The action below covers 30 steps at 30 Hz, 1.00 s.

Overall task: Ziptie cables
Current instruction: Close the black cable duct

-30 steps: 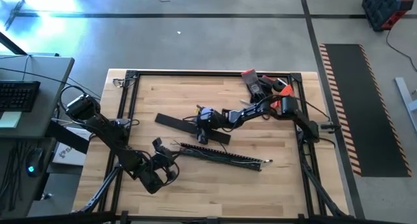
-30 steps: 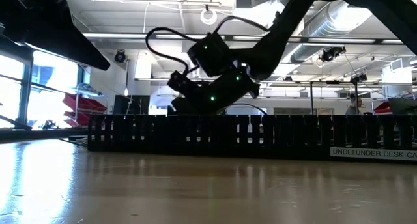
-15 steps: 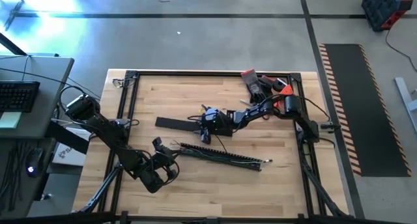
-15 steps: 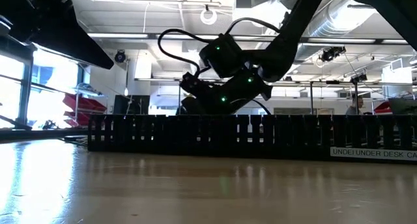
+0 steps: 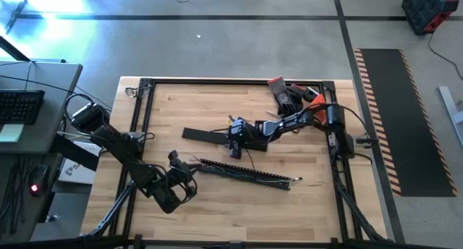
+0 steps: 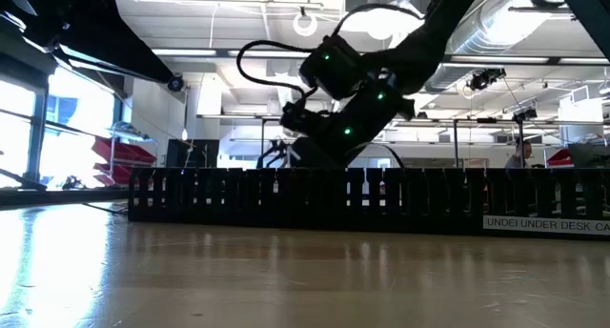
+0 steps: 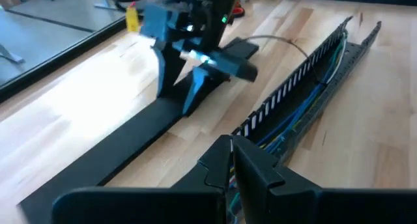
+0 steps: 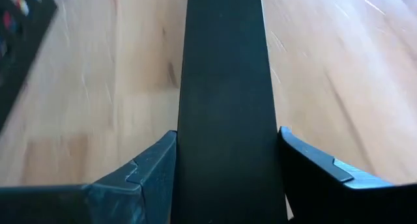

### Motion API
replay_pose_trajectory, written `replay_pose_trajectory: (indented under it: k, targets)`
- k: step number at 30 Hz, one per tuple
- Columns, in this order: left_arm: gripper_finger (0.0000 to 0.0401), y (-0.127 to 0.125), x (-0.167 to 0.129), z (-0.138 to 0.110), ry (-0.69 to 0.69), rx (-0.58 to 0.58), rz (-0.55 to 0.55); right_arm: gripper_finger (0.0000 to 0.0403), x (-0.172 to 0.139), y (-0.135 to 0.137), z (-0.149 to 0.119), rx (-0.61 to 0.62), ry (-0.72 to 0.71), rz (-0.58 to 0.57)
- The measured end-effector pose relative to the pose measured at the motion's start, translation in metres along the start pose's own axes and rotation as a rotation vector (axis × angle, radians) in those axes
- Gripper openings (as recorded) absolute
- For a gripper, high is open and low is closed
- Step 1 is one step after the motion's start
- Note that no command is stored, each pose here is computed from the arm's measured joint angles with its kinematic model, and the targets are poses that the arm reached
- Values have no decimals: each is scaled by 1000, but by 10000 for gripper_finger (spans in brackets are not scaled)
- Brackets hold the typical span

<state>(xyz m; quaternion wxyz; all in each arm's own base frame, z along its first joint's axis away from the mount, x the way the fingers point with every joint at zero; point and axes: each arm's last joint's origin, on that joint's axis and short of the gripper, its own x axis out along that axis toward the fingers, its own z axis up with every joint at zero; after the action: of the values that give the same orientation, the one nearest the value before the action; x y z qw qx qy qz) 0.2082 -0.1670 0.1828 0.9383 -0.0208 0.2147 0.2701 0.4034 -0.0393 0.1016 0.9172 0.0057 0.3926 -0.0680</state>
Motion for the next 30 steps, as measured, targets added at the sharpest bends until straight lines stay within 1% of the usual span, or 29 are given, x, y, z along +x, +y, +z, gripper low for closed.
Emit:
replay_pose_trajectory:
  k: [2, 4, 7, 10, 12, 15, 19, 21, 25, 30]
  targets:
    - [3, 1, 0, 0, 1, 6, 3, 210, -11, 1, 2, -27, 15, -38]
    - [3, 1, 0, 0, 2, 10, 5, 210, -23, -1, 0, -24, -2, -72]
    - [3, 1, 0, 0, 0, 12, 8, 210, -49, -10, -8, 29, -60, -98]
    - [3, 2, 0, 0, -29, 14, 27, 210, -78, -13, -16, 80, -110, -121]
    - [1, 3, 0, 2, -60, 14, 45, 210, -100, -6, -19, 101, -132, -117]
    - [0, 5, -3, 8, -96, 24, 59, 210, -132, 5, -21, 119, -148, -157]
    - [0, 6, -15, 27, -155, 45, 58, 210, -180, 26, -15, 142, -191, -205]
    - [0, 6, -23, 42, -191, 62, 57, 210, -204, 38, -9, 161, -237, -183]
    - [0, 7, -38, 64, -243, 101, 39, 210, -240, 60, 2, 196, -317, -84]
    - [0, 5, -54, 82, -303, 132, 5, 210, -262, 92, 9, 228, -333, 31]
